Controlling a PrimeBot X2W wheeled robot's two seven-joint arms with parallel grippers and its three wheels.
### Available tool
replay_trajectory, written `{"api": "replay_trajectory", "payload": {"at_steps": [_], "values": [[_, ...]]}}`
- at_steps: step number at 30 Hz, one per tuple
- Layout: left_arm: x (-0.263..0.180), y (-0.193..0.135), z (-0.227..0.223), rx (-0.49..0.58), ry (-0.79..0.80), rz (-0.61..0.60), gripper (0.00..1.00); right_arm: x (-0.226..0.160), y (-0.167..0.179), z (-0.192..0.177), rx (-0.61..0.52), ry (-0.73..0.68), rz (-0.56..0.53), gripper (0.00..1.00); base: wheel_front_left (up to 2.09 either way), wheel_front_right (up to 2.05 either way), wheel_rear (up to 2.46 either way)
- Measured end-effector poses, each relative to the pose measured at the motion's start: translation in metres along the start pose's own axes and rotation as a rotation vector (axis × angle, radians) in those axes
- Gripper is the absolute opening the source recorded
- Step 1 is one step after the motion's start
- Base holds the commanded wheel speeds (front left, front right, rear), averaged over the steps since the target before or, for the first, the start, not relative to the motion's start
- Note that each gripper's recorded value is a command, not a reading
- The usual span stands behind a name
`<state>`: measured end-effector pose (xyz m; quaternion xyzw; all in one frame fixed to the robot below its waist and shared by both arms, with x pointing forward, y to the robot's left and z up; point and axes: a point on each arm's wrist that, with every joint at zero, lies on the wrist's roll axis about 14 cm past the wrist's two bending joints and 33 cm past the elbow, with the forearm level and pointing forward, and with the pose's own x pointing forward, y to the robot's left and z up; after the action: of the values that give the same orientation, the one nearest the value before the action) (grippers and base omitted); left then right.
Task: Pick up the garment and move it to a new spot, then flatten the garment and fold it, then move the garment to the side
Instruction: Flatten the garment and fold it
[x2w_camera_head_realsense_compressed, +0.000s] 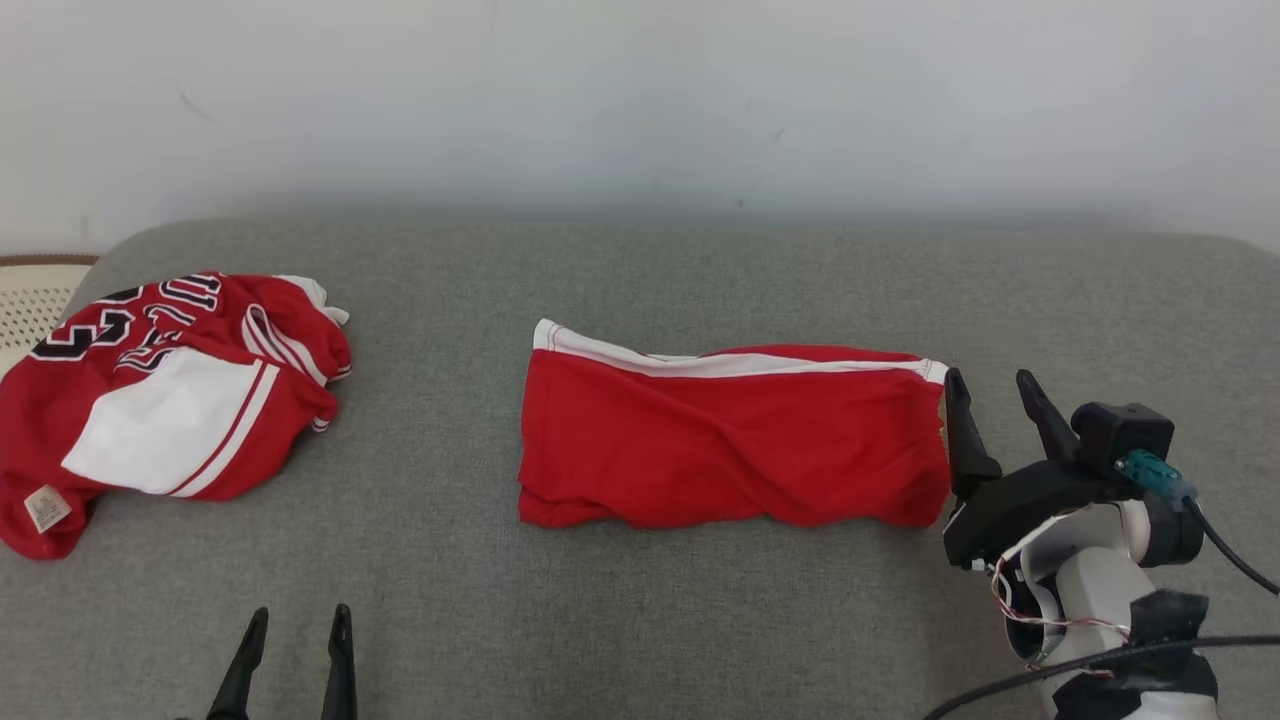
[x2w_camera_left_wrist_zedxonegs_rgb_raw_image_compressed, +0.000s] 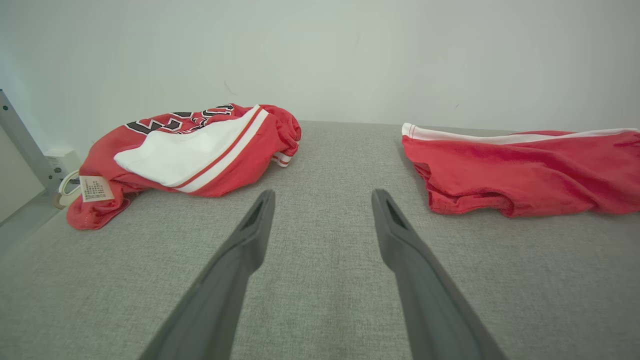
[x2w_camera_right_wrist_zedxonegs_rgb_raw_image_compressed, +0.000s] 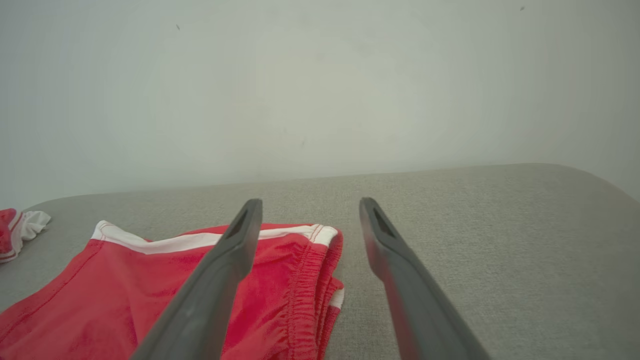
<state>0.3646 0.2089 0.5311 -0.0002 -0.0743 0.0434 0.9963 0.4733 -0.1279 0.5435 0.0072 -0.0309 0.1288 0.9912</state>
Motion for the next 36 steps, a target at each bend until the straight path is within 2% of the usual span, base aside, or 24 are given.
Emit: {"api": "replay_trajectory", "payload": {"at_steps": [10, 24, 30, 31, 33, 36], "values": [[0.013, 0.002, -0.012, -0.007, 0.031, 0.010, 1.00, 0.031, -0.010, -0.056, 0.041, 0.190, -0.034, 1.00, 0.00, 0.00, 0.00], [0.021, -0.001, -0.022, -0.016, 0.053, -0.001, 1.00, 0.015, -0.018, -0.116, 0.101, 0.405, -0.090, 1.00, 0.00, 0.00, 0.00], [0.023, -0.003, -0.023, -0.019, 0.056, -0.007, 1.00, 0.016, -0.012, -0.120, 0.133, 0.418, -0.092, 1.00, 0.00, 0.00, 0.00], [0.023, -0.003, -0.023, -0.020, 0.056, -0.006, 1.00, 0.017, -0.011, -0.120, 0.147, 0.416, -0.095, 0.77, 0.00, 0.00, 0.00], [0.023, -0.002, -0.025, -0.019, 0.060, -0.006, 1.00, 0.018, -0.007, -0.120, 0.157, 0.413, -0.091, 0.00, 0.00, 0.00, 0.00], [0.022, 0.001, -0.026, -0.019, 0.065, 0.002, 1.00, 0.019, -0.004, -0.120, 0.163, 0.407, -0.084, 0.00, 0.00, 0.00, 0.00]]}}
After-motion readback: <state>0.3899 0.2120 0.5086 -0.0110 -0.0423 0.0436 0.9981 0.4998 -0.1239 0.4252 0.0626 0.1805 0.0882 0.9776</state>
